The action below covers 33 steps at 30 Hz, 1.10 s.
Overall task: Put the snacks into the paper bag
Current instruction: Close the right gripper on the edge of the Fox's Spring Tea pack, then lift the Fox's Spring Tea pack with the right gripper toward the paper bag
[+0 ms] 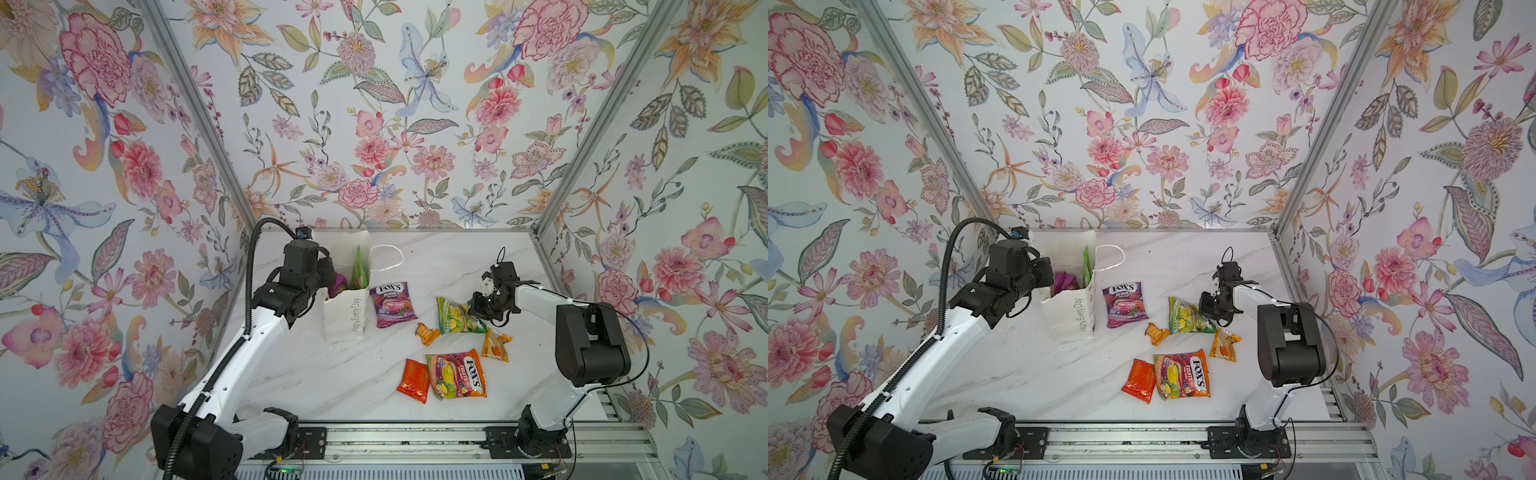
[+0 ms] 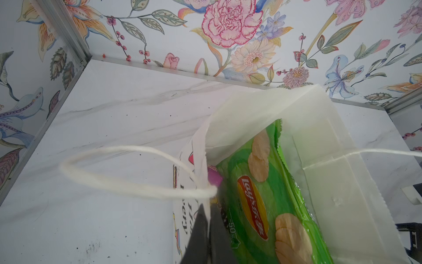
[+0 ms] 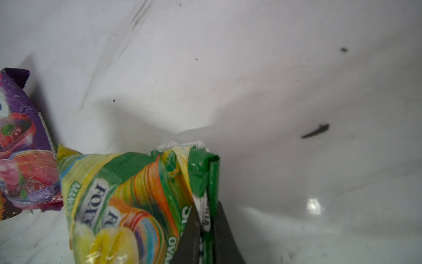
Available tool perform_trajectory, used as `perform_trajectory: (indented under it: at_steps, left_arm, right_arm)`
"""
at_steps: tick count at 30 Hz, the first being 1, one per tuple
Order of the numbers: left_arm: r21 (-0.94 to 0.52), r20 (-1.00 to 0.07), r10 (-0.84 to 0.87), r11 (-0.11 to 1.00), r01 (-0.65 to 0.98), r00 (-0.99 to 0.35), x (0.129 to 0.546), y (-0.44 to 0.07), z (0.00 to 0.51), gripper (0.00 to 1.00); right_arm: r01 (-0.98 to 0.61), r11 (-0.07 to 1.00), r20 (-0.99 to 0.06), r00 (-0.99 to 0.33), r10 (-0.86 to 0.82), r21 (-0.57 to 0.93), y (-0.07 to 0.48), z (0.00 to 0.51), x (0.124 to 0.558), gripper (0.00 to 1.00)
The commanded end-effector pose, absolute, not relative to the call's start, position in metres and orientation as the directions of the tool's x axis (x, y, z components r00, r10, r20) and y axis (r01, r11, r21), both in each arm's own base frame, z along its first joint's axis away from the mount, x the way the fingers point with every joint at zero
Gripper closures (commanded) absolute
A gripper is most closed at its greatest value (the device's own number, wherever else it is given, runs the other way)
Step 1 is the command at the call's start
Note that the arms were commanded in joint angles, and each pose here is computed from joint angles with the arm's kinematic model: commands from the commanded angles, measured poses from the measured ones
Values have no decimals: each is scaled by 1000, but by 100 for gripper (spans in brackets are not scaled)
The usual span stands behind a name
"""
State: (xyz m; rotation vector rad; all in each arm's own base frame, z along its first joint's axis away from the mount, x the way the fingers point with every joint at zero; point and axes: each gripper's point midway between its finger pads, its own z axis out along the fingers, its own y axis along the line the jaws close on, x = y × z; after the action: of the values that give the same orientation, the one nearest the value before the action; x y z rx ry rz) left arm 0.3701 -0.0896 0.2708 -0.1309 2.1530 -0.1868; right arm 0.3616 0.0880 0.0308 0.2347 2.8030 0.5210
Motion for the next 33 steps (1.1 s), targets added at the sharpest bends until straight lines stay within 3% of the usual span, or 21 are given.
perform_trajectory:
  at_steps: [1, 8, 18, 28, 33]
  left_arm:
    - [-168, -850, -158, 985, -26, -503, 377, -83, 282, 100]
    - [-172, -850, -160, 985, -22, -502, 376, -84, 283, 100]
    - [-165, -854, -166, 985, -45, -494, 375, -80, 288, 100]
    - [-238, -831, -231, 970, -52, -507, 375, -86, 296, 100]
    - [-266, -818, -278, 959, -97, -503, 373, -81, 297, 100]
  right_arm:
    - [185, 917, -231, -933, 277, 353, 71, 31, 349, 100]
    - [225, 859, -297, -872, 388, 461, 74, 74, 355, 100]
    - [215, 784, -440, -727, 527, 583, 82, 175, 359, 100]
    - [48, 790, -609, -609, 508, 611, 117, 294, 358, 100]
    - [-4, 762, -625, -574, 528, 647, 137, 334, 363, 100]
